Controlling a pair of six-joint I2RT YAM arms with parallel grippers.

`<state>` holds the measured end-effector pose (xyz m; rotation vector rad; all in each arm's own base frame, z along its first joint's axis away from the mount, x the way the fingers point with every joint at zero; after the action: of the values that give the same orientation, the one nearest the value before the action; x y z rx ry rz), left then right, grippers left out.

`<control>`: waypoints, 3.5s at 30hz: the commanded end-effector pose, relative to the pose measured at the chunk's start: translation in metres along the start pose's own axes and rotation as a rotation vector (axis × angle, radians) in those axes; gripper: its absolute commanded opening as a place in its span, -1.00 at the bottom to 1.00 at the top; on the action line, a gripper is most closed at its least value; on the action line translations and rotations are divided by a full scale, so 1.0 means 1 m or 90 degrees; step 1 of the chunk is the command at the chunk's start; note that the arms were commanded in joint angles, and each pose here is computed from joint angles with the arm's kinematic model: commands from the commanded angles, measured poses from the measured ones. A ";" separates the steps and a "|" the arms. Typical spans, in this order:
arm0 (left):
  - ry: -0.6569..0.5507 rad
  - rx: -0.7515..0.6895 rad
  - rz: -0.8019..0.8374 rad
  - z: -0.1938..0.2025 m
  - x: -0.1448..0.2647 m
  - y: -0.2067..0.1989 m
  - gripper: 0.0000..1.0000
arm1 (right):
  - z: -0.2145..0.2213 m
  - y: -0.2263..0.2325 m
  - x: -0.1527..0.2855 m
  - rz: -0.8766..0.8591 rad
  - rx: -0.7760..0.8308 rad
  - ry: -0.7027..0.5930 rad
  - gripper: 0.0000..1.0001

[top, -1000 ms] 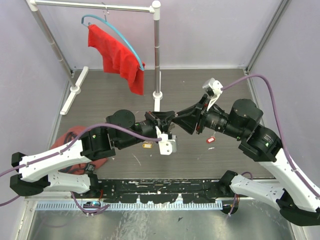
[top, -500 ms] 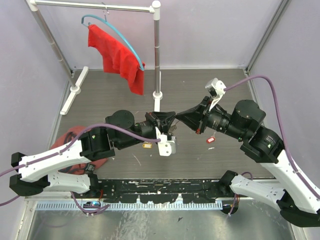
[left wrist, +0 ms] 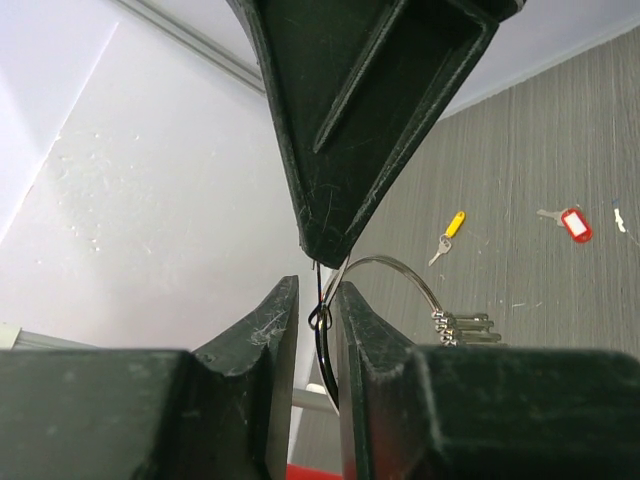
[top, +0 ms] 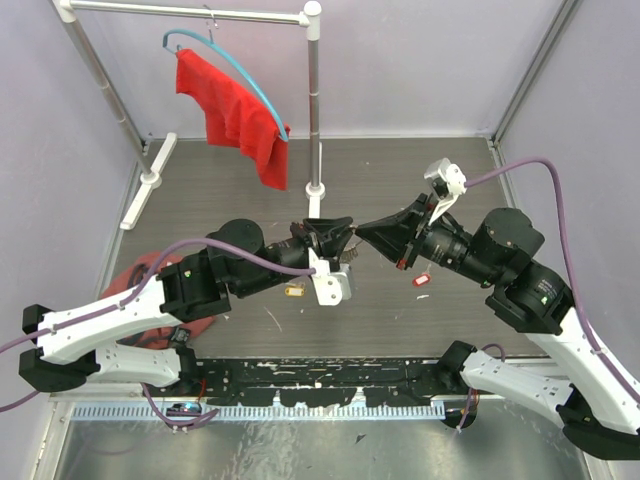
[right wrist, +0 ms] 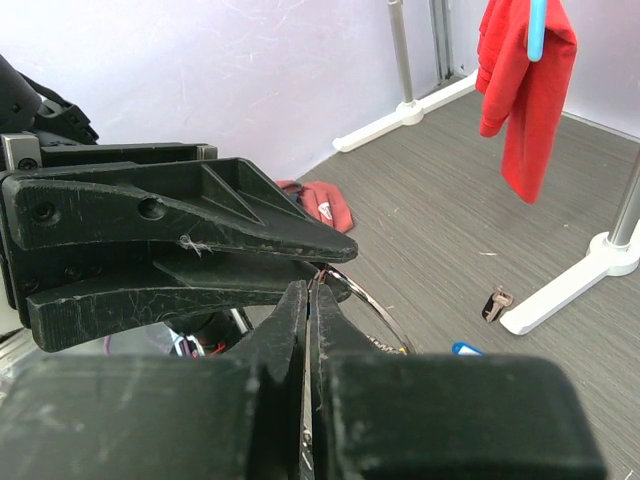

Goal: Put the keys on the keyring

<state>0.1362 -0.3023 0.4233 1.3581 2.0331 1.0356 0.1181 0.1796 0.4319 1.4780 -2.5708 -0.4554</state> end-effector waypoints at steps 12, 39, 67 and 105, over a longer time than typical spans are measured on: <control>-0.027 0.057 -0.068 -0.007 -0.002 0.013 -0.73 | -0.016 0.011 0.005 -0.035 -0.009 -0.062 -0.99; 0.028 -0.090 -0.001 0.004 0.006 0.009 -1.00 | -0.034 -0.014 0.037 0.138 0.036 -0.136 -0.14; 0.132 -0.035 0.033 -0.001 -0.003 0.028 -1.00 | -0.028 -0.002 0.011 0.061 -0.016 -0.094 0.11; 0.049 -0.032 0.055 -0.014 0.009 0.023 -1.00 | -0.026 0.005 -0.005 0.005 -0.024 -0.075 -0.28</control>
<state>0.1407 -0.2967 0.4392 1.4297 2.0269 1.2577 0.1260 0.1817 0.4393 1.4095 -2.6035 -0.5468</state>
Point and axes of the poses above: each gripper's point midway between its finger pads, its own x axis back along the fingers, its own y axis along the line the jaws close on, z = x × y, the point moved 6 cm from there along x, back along the fingers, and after that the axes turned 1 degree about -x, right-handed, at the moved point
